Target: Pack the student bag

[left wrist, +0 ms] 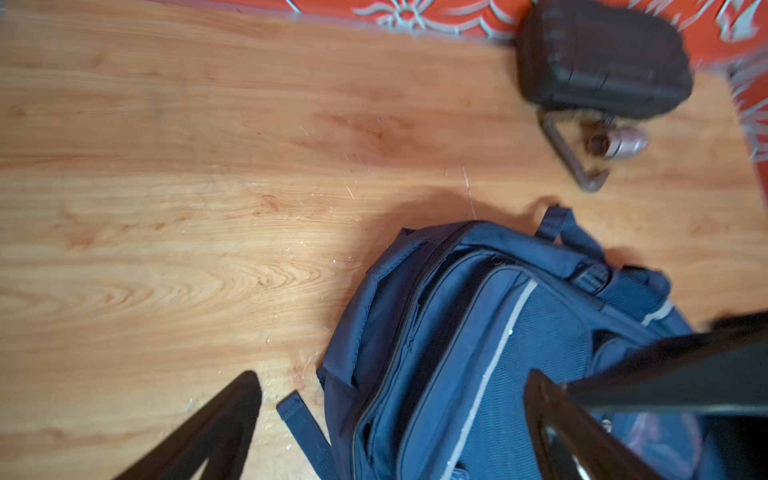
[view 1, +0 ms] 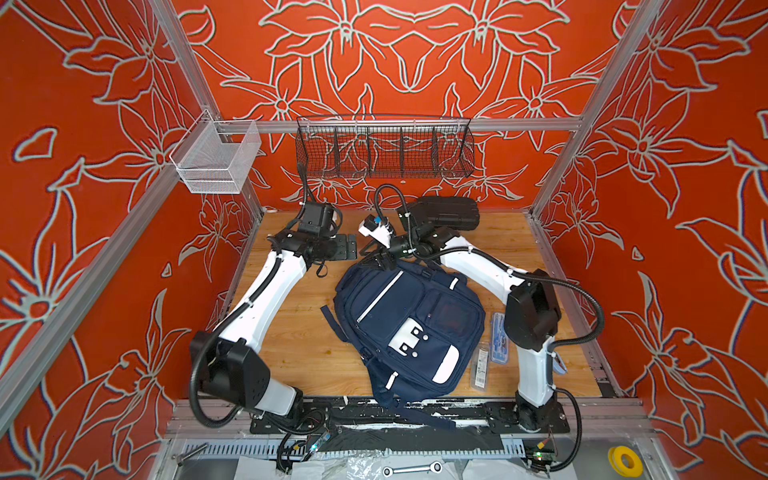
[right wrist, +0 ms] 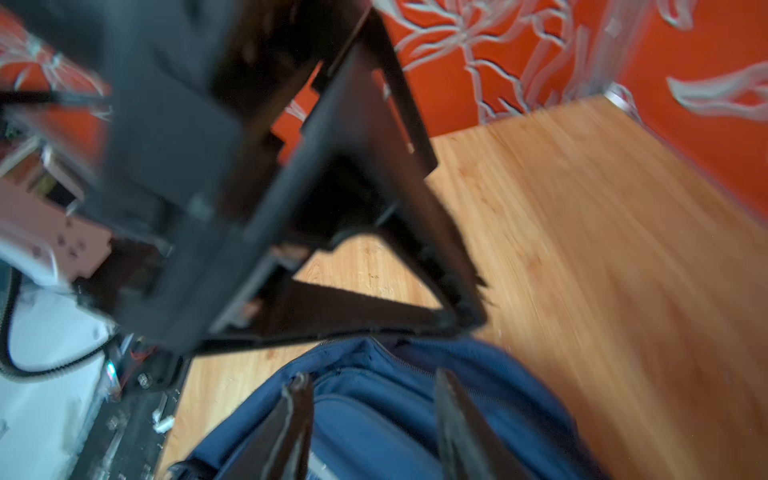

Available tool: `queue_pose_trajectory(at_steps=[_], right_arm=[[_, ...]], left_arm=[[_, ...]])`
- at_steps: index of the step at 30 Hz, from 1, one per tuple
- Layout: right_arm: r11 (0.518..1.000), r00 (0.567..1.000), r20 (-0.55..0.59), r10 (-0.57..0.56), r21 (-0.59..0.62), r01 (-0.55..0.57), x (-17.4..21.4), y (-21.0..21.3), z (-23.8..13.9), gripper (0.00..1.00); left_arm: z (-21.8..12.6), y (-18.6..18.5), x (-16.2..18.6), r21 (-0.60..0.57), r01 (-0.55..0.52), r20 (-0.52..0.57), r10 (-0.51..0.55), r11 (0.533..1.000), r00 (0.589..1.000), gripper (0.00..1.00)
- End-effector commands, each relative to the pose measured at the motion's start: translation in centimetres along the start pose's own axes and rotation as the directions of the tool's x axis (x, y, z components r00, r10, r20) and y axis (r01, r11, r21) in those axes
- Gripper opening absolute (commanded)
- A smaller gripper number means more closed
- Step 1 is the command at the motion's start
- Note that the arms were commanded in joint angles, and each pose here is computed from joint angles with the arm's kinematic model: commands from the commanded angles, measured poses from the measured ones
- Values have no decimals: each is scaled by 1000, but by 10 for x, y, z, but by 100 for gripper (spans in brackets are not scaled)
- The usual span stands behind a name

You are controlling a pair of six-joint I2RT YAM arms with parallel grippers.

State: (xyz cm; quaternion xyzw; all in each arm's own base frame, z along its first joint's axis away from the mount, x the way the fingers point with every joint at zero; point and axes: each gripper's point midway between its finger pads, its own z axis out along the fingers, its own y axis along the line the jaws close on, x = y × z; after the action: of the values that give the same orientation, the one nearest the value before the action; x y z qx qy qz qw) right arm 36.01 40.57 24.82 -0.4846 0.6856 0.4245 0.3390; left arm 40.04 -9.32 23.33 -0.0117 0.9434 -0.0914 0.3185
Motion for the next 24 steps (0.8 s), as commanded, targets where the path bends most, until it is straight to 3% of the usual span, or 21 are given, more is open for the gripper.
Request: queue_pose_trajectory(at_steps=[1,4,7,12,15,18,20,24], right_arm=[[961,974,49,222,160,-227,-4,-15,-44,53],[851,900,100,423,296,-433,29,-40,-78,56],[662,775,176,607,428,-615,77,-61,-118,60],[357,623,242,744,644,-676,161,-64,-169,71],[238,514,244,823,673,-700,201,-56,-180,72],[142,435,257,863,703,-697,234,-49,-188,72],[107,412,268,871,714,-692,248,-46,-192,73],[70,399,307,864,711,-700,256,-49,-201,74]], left_arm=[[22,-5,15,48,-91,-112,96,995,989,98],[56,-2,26,41,-114,-208,120,993,971,98],[86,-3,40,62,-113,-327,127,992,937,98],[123,10,62,15,-126,-496,116,992,860,92],[138,10,68,14,-122,-522,111,992,846,88],[147,13,69,0,-112,-531,94,994,842,85],[152,18,71,-18,-100,-543,74,995,837,78],[162,35,77,-33,9,-568,-26,999,823,45]])
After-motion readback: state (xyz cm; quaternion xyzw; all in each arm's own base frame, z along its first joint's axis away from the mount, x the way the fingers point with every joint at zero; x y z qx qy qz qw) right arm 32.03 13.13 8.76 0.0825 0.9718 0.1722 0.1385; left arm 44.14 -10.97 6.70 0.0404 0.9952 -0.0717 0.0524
